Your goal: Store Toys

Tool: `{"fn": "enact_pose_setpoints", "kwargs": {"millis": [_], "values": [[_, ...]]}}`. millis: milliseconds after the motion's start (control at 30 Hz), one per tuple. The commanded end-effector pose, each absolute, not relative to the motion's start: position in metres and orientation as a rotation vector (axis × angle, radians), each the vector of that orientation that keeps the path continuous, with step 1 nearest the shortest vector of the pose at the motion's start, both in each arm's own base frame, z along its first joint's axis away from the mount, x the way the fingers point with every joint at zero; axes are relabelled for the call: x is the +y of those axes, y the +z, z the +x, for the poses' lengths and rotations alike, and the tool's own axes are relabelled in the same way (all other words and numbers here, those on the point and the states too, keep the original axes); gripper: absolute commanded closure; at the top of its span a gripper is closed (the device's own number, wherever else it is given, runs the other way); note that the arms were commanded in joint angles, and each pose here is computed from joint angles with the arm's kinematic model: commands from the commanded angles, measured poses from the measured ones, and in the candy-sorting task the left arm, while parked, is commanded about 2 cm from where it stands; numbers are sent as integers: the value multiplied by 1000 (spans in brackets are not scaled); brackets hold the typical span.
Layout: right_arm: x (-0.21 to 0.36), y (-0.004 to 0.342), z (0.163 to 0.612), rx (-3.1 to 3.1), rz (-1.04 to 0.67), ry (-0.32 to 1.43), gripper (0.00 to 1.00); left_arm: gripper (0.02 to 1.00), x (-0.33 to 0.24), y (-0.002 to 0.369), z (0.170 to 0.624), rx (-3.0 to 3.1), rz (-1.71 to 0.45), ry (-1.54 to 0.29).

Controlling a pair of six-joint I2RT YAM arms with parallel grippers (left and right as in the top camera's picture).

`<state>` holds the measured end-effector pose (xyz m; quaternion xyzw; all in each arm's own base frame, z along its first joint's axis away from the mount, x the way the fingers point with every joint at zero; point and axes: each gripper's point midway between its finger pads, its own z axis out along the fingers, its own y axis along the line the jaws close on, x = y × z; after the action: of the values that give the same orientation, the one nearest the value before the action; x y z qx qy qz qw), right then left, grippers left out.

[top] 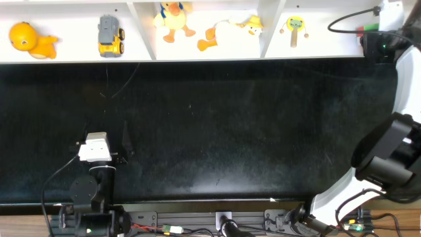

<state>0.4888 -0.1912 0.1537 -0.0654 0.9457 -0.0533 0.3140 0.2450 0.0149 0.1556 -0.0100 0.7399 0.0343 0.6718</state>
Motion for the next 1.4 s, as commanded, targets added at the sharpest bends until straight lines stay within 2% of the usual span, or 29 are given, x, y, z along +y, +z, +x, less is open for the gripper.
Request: {"fn": "enact_pose_setpoints", "kwargs": {"millis": [33,133,167,267,300,333,767,1033,1200,1400], "values": [[-189,164,502,2452,-157,-131,656,20,15,156,245,1659,-8,95],[-187,163,503,2453,-151,-126,606,20,15,156,245,1659,-8,95],[-188,163,503,2453,-151,-127,507,20,15,156,245,1659,-8,95],[-188,163,503,2454,-150,-127,299,20,15,156,245,1659,-8,95],[-188,163,503,2453,-151,-127,117,20,15,156,245,1659,-8,95],[-188,163,503,2453,-151,-127,7,20,15,156,245,1659,-8,95],[-181,202,488,2402,-93,-135,3,23,15,156,245,1659,-8,95],[-158,194,425,2417,-80,-166,7,20,15,156,245,1659,-8,95],[-137,204,379,2382,-85,-183,5,20,15,156,245,1659,-8,95],[-103,212,357,2242,-43,-229,5,20,15,156,245,1659,-8,95]]}}
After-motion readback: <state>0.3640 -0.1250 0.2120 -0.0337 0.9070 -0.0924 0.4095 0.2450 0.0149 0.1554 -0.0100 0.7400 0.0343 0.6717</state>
